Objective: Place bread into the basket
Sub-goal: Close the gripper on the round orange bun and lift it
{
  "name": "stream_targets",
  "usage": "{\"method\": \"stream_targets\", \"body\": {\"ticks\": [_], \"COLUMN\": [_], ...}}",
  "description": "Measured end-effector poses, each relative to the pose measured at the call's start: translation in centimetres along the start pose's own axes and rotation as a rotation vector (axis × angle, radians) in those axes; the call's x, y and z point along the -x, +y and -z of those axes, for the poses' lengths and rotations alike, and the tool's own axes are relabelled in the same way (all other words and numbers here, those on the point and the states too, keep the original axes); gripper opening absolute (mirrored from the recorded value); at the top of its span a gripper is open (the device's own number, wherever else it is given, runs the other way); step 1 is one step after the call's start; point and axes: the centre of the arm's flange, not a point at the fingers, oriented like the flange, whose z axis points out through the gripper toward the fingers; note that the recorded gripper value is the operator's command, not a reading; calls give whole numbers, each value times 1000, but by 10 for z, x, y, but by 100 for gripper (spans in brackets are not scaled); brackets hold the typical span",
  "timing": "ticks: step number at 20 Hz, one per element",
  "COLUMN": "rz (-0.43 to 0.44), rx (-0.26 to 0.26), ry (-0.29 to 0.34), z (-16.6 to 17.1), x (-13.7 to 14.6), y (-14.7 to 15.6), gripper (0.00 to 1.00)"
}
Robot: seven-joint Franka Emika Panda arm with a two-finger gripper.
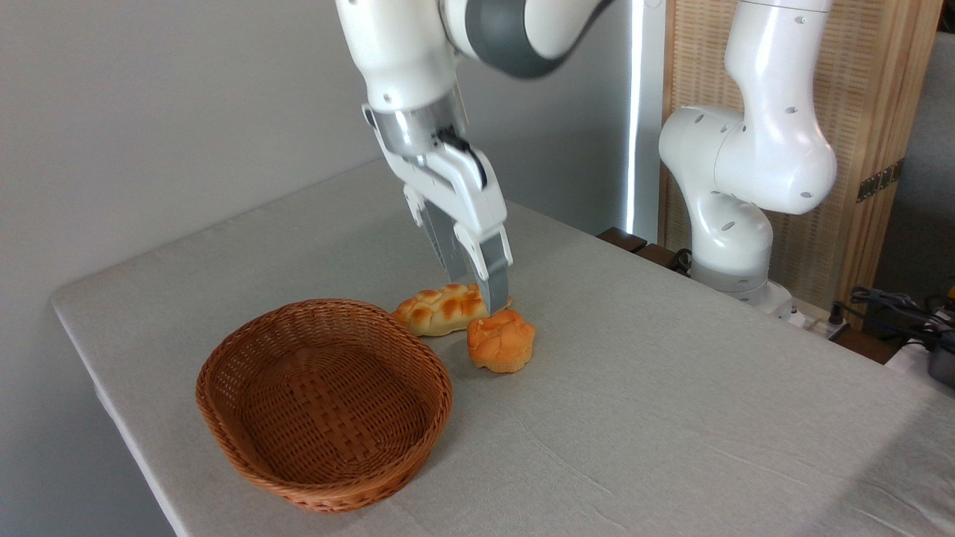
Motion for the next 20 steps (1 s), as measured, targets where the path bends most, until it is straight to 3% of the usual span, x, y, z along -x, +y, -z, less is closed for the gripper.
{"method": "stream_targets", "body": {"ticks": [6,7,9,12,13,18,20], "rz": [-21,-23,-24,-24,-25,-33,-36], "rx": [-18,-19,-16,-11,-9,1,4], "ry": [-44,-46,-50,-55,-57,-68,-76], "z": [-49,-55,-62,-66,-67,-74,-78], "x": [4,4,5,6,6,3,2], "y": [3,4,5,6,6,8,7], "gripper": [95,90,69,30,24,20,13]}}
